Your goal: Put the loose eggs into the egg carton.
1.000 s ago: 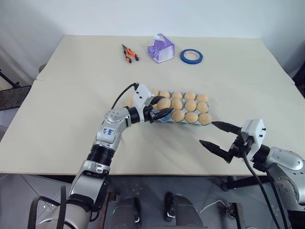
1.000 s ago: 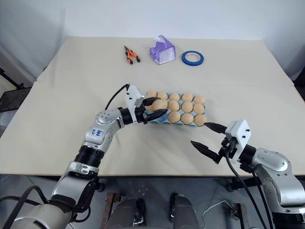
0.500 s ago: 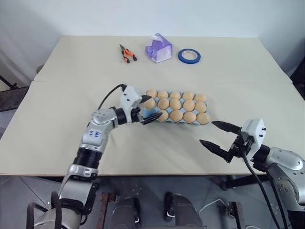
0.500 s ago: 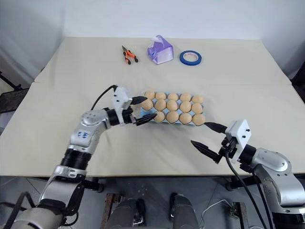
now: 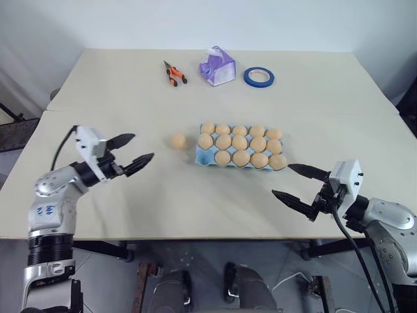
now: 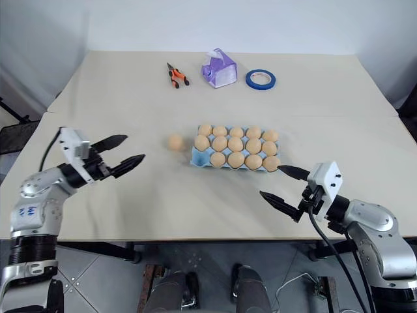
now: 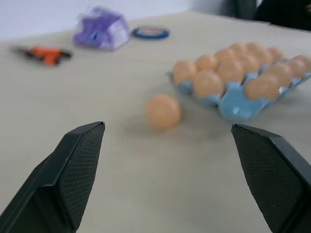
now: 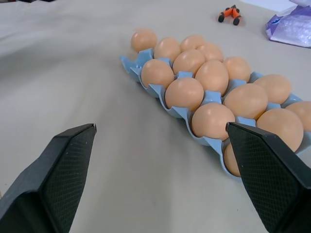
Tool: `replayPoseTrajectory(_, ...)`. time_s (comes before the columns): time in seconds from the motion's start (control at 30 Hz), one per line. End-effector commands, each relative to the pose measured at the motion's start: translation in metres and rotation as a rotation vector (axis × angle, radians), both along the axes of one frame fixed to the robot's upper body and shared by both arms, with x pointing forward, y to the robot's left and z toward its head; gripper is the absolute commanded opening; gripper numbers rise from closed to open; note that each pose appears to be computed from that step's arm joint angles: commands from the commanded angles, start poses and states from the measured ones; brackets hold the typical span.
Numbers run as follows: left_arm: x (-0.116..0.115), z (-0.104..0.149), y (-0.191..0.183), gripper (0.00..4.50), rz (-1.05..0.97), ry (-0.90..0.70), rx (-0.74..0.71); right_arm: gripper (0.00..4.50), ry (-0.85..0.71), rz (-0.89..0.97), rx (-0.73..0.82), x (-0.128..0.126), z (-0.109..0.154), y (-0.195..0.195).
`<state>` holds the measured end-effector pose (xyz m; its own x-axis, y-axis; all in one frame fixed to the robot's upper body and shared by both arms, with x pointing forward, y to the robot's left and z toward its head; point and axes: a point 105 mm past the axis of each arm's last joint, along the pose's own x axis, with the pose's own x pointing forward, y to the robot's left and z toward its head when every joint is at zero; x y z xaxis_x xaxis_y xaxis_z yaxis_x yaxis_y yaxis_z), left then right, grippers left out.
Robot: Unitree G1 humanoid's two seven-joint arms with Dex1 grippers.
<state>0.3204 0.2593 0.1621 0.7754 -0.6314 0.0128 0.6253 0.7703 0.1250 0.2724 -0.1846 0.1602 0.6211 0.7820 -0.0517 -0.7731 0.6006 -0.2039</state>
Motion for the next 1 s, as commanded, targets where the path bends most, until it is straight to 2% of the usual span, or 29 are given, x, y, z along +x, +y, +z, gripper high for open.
replayPoseTrajectory(0.03, -0.02, -0.008, 0.026, 4.45, 0.058, 0.033, 0.022, 4.5, -0.037, 0.008, 0.01, -0.001, 0.006, 0.001)
replayPoseTrajectory(0.17, -0.03, -0.006, 0.04, 4.45, 0.093, 0.032, 0.019, 4.5, -0.034, 0.01, 0.009, -0.001, 0.006, 0.0)
replayPoseTrajectory(0.4, -0.023, 0.003, 0.023, 4.45, 0.024, 0.005, 0.037, 4.5, -0.035, 0.013, 0.005, 0.002, 0.007, -0.001)
replayPoseTrajectory(0.5, -0.002, 0.013, -0.008, 4.45, -0.05, -0.053, 0.041, 4.5, -0.036, 0.015, 0.005, 0.003, 0.007, 0.0)
replayPoseTrajectory(0.73, 0.068, 0.03, -0.071, 4.45, -0.11, -0.104, 0.033, 4.5, -0.041, 0.013, 0.005, 0.005, 0.007, 0.002)
replayPoseTrajectory(0.87, 0.1, 0.024, -0.087, 4.45, -0.057, -0.073, 0.067, 4.5, -0.044, 0.002, 0.001, 0.004, 0.007, 0.001)
replayPoseTrajectory(1.0, 0.121, 0.006, -0.106, 4.45, -0.025, -0.016, 0.158, 4.5, -0.043, -0.011, -0.004, 0.001, 0.005, 0.0)
